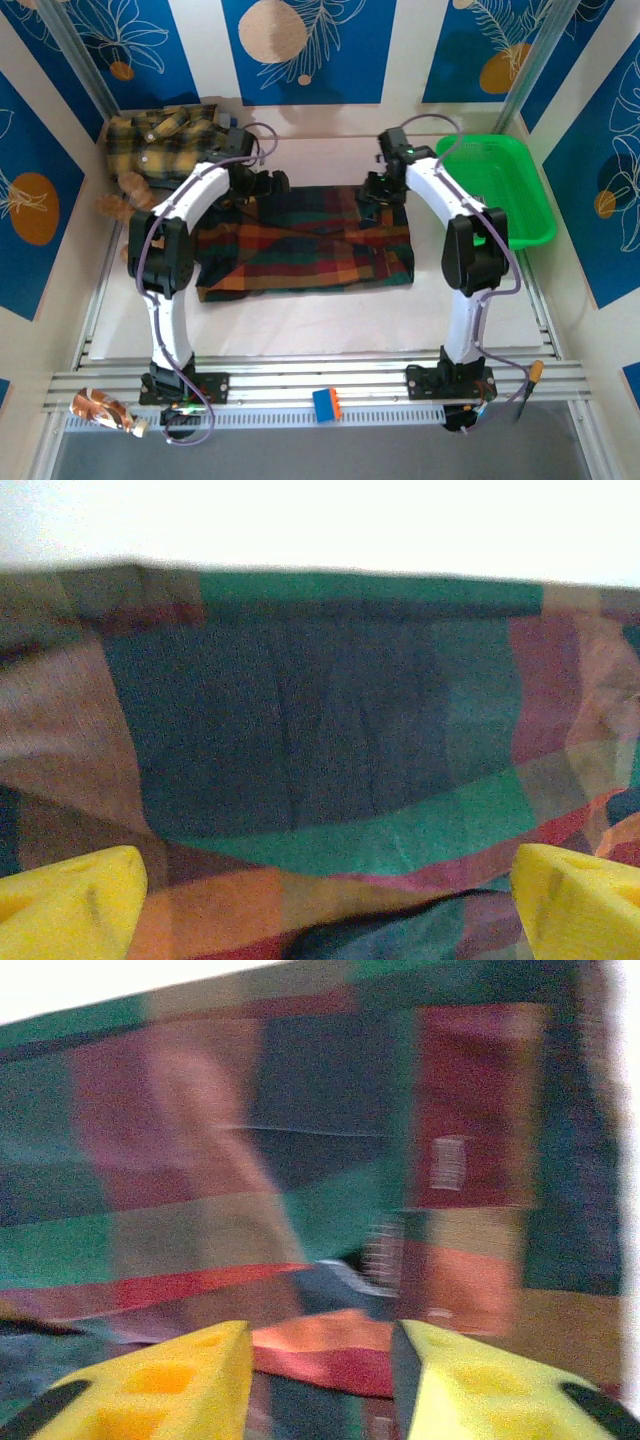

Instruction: Fold and stack the long sleeve shirts

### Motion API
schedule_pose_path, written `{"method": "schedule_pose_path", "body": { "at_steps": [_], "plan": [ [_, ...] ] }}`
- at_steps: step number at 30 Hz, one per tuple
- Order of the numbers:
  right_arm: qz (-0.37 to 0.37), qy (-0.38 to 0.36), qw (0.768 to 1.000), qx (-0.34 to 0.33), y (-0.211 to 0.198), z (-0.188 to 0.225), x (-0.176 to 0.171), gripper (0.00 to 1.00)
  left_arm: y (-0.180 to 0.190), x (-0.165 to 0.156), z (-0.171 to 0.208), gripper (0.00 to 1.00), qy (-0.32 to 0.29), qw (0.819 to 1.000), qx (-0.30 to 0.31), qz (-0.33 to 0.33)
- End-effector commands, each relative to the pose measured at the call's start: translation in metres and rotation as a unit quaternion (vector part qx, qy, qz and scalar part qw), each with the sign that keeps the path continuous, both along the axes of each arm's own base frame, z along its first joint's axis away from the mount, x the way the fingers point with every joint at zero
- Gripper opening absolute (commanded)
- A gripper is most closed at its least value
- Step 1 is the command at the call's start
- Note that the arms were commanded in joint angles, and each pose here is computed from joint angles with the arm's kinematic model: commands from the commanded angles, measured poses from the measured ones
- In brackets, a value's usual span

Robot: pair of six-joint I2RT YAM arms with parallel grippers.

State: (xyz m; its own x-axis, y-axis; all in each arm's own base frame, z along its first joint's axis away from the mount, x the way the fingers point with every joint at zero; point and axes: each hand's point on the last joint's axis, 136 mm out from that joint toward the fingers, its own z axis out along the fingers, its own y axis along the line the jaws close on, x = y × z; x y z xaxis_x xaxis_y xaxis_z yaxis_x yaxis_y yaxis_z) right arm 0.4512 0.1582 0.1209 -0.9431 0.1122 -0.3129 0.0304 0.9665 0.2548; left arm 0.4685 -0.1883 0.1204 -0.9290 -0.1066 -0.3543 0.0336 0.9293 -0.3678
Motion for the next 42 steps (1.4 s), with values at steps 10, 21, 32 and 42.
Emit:
{"method": "schedule_pose_path", "body": {
  "at_steps": [10,21,32,42],
  "plan": [
    [-0.128,0.194,0.96,-0.155,-0.061,-0.118,-0.096,0.22,0.0,-0.075,-0.092,0.71,0.133,0.983,0.125,0.002],
    [-0.151,0.282,0.937,-0.138,-0.056,-0.106,-0.268,0.2,-0.111,-0.004,-0.108,0.67,0.076,0.986,0.07,-0.133],
    [0.012,0.326,0.945,0.001,0.099,-0.107,-0.307,0.21,-0.215,0.073,-0.073,0.68,-0.051,0.976,-0.143,-0.157],
    [0.071,0.311,0.948,0.01,0.16,-0.062,-0.301,0.28,-0.21,0.079,-0.001,0.85,-0.075,0.958,-0.226,-0.158]
  ]
}}
